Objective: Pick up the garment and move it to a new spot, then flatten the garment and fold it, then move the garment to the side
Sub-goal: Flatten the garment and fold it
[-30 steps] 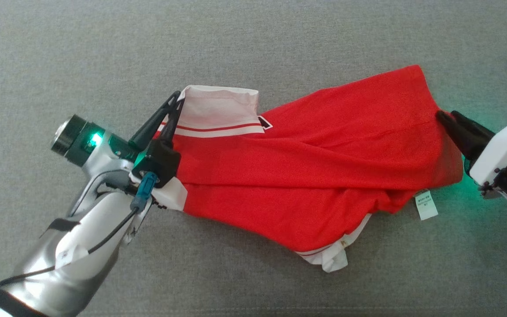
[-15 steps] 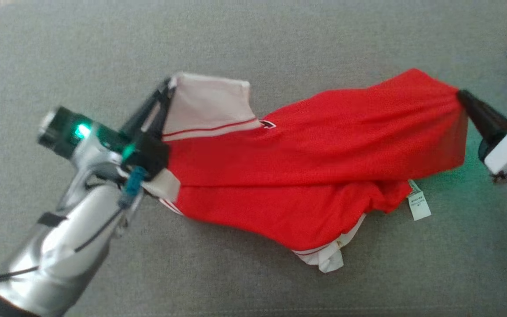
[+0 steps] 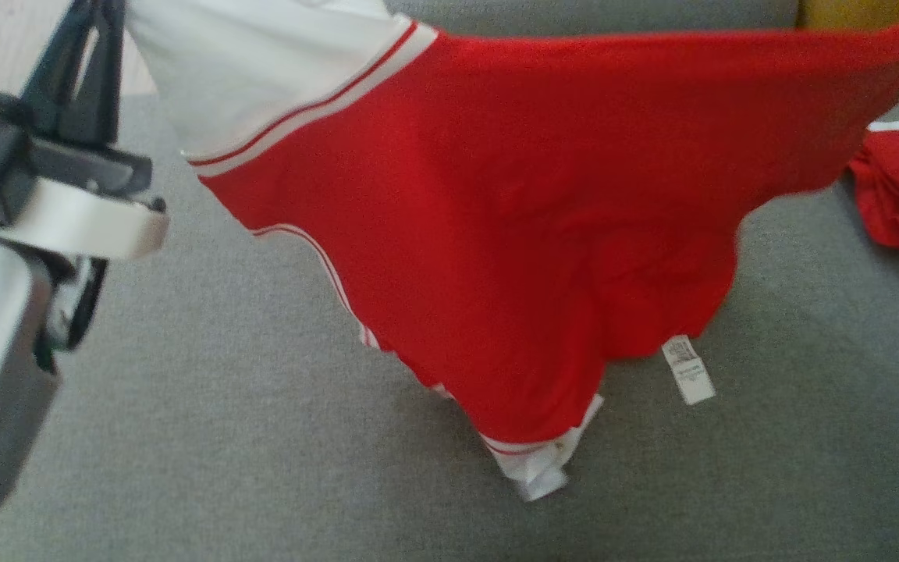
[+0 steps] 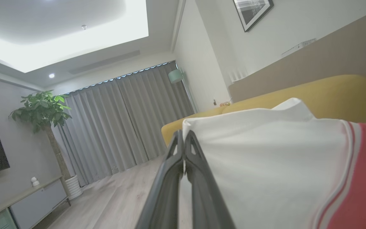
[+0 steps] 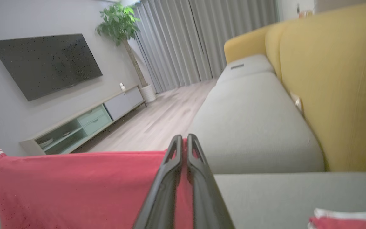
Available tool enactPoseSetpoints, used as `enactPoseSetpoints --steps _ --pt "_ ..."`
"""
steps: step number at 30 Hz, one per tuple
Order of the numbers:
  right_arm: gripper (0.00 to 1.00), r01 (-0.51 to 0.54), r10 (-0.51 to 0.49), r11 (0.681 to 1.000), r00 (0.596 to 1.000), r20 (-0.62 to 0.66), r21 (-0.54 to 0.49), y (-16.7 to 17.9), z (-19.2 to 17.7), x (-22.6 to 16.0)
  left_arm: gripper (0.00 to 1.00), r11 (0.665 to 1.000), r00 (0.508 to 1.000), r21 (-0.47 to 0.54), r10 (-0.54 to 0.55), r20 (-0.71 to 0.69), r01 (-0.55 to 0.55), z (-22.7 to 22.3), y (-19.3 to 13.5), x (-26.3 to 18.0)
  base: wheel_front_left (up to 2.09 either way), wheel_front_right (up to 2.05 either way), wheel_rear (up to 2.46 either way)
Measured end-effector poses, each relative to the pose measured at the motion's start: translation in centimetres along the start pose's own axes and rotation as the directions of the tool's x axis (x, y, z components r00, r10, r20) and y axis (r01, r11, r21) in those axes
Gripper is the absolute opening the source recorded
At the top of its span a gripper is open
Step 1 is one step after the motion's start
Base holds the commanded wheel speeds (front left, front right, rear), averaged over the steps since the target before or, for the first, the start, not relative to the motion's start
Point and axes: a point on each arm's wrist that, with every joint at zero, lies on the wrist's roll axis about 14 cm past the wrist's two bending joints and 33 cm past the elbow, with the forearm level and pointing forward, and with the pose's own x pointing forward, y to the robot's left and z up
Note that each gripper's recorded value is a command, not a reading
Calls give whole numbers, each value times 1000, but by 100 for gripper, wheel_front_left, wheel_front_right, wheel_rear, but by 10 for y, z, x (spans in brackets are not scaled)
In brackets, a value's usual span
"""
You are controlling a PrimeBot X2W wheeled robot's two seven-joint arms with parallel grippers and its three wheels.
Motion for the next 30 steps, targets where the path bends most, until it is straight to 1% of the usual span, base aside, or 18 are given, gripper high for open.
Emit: enactPoseSetpoints --steps 2,4,5,8,12,16,18,20,23,25,28,30 --pt "0 -3 6 999 998 66 -43 3 28 -5 0 1000 999 -14 -24 45 24 19 2 7 0 0 0" --pt "0 4 12 992 992 124 -128 5 56 -5 0 999 995 -15 -49 87 50 37 4 22 0 0 0" --pt "0 4 18 988 989 149 -151 6 68 -2 0 998 992 -10 -62 107 64 46 5 31 0 0 0" --pt "0 6 30 978 985 170 -209 8 90 15 0 993 985 30 -120 124 117 59 6 63 0 0 0" --pt "0 23 28 954 986 165 -299 4 105 56 0 981 981 118 -167 101 155 50 10 110 0 0 0" --pt "0 67 27 916 973 229 -396 -1 131 104 0 983 978 143 -137 154 115 45 19 162 0 0 0" --pt "0 88 35 905 960 279 -416 -3 141 130 0 981 978 175 -113 177 81 40 27 185 0 0 0" --pt "0 107 41 894 947 317 -434 -7 140 153 0 974 981 221 -81 175 41 27 36 205 0 0 0" --pt "0 133 36 891 932 360 -434 -21 128 179 0 965 984 261 -28 174 -19 6 45 223 0 0 0" --pt "0 148 24 889 930 368 -433 -33 117 190 0 961 975 275 -44 219 -18 7 35 230 0 0 0" --pt "0 151 18 882 936 352 -447 -46 95 202 0 968 950 249 -99 295 23 13 7 231 0 0 0" --pt "0 140 19 877 946 325 -459 -52 77 210 0 972 941 228 -126 314 54 8 -8 225 0 0 0"
